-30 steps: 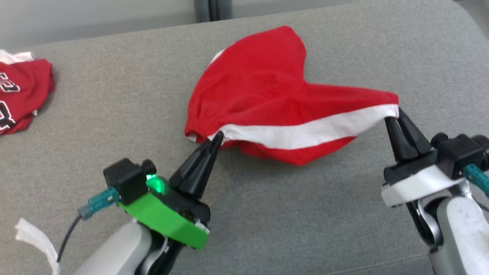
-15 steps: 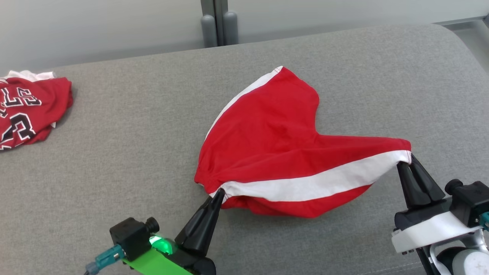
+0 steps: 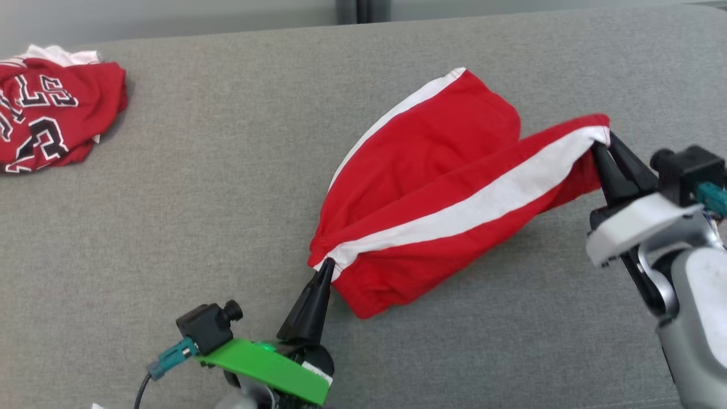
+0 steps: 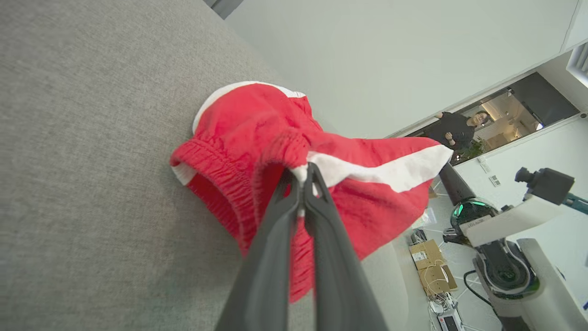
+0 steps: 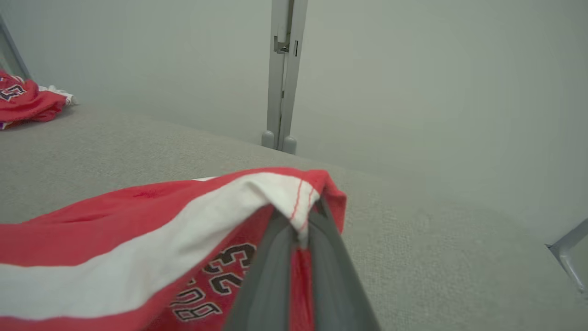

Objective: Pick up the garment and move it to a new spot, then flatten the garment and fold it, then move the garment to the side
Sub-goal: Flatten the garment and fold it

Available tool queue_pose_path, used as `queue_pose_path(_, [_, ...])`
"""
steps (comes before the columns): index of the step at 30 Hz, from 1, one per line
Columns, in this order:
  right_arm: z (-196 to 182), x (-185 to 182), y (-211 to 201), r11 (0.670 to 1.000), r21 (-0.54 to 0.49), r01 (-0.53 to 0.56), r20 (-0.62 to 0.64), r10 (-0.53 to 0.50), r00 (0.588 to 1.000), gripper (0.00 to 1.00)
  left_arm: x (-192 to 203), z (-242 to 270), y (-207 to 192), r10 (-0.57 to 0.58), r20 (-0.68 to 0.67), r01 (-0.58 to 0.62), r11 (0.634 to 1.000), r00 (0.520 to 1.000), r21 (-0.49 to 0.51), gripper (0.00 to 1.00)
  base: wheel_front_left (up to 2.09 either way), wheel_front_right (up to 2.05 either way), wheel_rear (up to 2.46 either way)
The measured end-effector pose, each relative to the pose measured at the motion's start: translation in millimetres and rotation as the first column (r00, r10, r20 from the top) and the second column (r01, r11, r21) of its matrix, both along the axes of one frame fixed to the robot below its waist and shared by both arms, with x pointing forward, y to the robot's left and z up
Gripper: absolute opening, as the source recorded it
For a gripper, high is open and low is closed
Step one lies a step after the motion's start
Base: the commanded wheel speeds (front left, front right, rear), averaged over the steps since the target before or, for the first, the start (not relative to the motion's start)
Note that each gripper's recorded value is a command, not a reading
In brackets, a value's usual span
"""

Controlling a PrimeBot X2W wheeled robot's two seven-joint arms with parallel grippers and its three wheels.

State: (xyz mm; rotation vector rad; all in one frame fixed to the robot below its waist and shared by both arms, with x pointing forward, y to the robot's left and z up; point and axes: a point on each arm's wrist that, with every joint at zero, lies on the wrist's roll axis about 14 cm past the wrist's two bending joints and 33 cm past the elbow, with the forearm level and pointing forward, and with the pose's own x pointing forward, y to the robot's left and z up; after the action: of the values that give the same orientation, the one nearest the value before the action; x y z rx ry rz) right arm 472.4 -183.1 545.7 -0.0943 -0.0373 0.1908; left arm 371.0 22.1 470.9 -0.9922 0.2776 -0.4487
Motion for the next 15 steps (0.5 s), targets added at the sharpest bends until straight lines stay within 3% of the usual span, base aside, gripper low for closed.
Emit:
queue_pose_path(8, [-28,66,43,0.989,-0.059,-0.133,-0.119,0.125,0.985,0.00,31,-23,20,0.114,-0.092,-0.118,0.992,0.989,-0.034,0.00,0.00,0.00,0.00])
queue_pose_path(15, [-51,110,63,0.980,-0.092,-0.178,-0.196,0.157,0.968,0.00,53,-35,32,0.165,-0.122,-0.169,0.985,0.979,-0.024,0.00,0.00,0.00,0.00])
